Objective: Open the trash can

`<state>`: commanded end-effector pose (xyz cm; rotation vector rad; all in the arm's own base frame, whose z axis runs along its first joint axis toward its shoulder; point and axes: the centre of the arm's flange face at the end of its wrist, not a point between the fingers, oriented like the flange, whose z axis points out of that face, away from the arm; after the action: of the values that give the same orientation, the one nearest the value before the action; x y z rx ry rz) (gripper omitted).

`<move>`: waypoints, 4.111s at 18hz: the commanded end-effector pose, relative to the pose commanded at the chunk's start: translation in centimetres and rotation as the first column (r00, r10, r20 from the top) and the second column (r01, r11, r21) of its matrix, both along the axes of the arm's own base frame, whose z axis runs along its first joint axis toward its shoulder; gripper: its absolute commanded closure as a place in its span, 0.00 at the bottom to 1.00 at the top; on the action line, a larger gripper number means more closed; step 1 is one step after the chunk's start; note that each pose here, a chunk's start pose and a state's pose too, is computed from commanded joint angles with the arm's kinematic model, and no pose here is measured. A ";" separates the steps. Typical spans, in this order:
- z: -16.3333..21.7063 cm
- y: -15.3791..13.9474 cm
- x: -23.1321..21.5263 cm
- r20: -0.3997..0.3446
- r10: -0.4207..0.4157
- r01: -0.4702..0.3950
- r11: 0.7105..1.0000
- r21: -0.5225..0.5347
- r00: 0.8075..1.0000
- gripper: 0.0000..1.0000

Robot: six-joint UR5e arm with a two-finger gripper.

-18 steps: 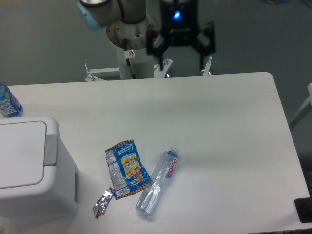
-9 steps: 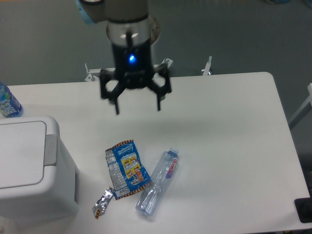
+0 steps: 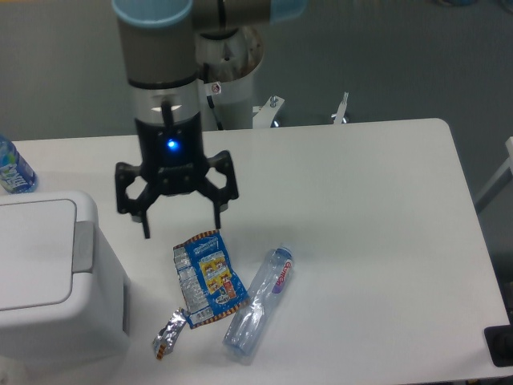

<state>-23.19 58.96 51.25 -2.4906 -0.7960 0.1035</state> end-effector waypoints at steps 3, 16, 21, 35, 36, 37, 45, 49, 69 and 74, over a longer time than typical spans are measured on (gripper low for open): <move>-0.1 0.6 1.0 0.002 -0.019 0.019 1.000 -0.001 1.000 0.00; -1.4 1.8 3.5 0.016 -0.053 0.053 0.998 -0.020 0.998 0.00; -2.0 2.2 3.9 0.020 -0.063 0.064 0.998 -0.030 0.998 0.00; -2.3 2.5 4.7 0.022 -0.074 0.074 0.997 -0.036 0.997 0.00; -2.3 2.5 4.8 0.021 -0.075 0.076 0.997 -0.035 0.997 0.00; -2.3 2.5 4.8 0.022 -0.075 0.076 0.996 -0.036 0.997 0.00; -2.5 2.5 4.7 0.023 -0.075 0.076 0.996 -0.039 0.997 0.00; -2.7 2.6 4.7 0.024 -0.074 0.075 0.996 -0.042 0.997 0.00; 5.0 -4.1 -4.2 -0.087 0.112 -0.109 0.993 0.037 0.990 0.00; 6.7 -10.4 -9.5 -0.112 0.177 -0.179 0.984 -0.011 0.978 0.00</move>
<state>-32.72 48.56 57.95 -2.4052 -0.9733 0.3116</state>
